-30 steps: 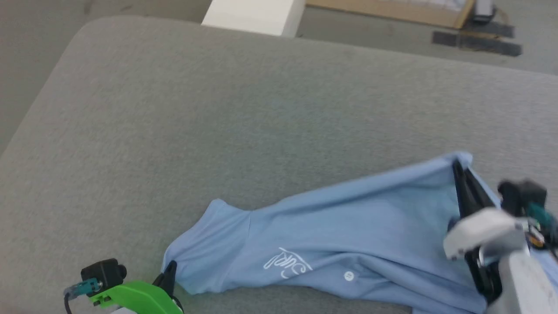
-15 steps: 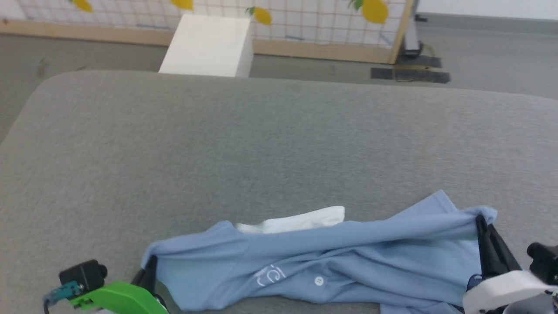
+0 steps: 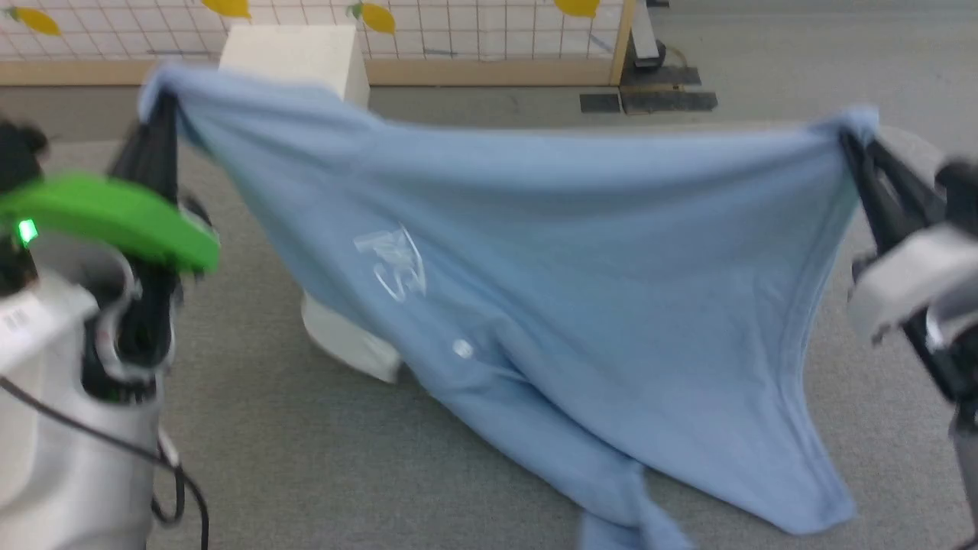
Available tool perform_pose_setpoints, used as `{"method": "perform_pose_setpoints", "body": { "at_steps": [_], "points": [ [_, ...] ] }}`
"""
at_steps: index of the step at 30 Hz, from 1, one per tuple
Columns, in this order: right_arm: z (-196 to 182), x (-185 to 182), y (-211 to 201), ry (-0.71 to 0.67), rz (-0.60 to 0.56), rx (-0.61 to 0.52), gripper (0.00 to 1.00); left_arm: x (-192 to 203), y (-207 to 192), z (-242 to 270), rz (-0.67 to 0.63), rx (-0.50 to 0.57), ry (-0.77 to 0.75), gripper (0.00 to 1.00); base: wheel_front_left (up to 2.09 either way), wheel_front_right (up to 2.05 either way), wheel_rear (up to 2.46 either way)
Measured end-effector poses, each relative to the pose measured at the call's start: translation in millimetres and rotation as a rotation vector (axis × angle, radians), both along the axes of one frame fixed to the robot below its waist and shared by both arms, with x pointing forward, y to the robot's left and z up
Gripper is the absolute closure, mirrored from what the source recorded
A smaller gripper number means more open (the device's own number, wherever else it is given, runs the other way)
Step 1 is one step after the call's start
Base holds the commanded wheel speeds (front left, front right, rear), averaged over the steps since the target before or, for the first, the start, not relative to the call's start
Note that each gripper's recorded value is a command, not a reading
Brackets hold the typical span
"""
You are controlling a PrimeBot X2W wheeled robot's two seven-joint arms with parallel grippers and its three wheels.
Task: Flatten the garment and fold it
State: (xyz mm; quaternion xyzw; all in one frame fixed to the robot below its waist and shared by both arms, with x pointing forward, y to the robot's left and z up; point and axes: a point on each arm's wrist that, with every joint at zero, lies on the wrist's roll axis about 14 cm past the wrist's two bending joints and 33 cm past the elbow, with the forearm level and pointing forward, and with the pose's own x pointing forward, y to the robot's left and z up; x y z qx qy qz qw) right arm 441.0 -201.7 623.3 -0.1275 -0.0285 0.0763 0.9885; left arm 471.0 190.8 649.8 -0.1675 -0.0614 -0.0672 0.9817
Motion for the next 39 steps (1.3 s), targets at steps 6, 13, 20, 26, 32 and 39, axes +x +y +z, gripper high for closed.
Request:
{"method": "perform_pose_setpoints", "body": {
  "at_steps": [6,13,20,26,32,39],
  "points": [
    [32.4,51.0,9.8,-0.001,0.038,-0.084,1.00,49.5,-18.4,56.5,-0.028,0.034,-0.113,1.00,0.00,0.00,0.00],
    [60.4,119.0,15.5,-0.028,0.036,-0.174,1.00,108.0,-18.4,119.7,0.018,-0.008,-0.276,1.00,0.00,0.00,0.00],
    [78.7,179.7,13.1,-0.101,-0.008,-0.223,1.00,148.4,-2.8,175.9,0.120,-0.099,-0.512,1.00,0.00,0.00,0.00],
    [95.1,217.8,4.6,-0.217,-0.075,-0.236,1.00,164.5,12.5,201.6,0.174,-0.172,-0.718,1.00,0.00,0.00,0.00],
    [73.6,240.1,4.8,-0.240,-0.078,-0.227,1.00,192.7,12.3,172.4,0.155,-0.183,-0.722,1.00,0.00,0.00,0.00],
    [-15.9,238.1,14.4,-0.053,-0.009,-0.209,1.00,225.9,18.0,55.0,0.156,-0.053,-0.394,1.00,0.00,0.00,0.00]
  ]
}}
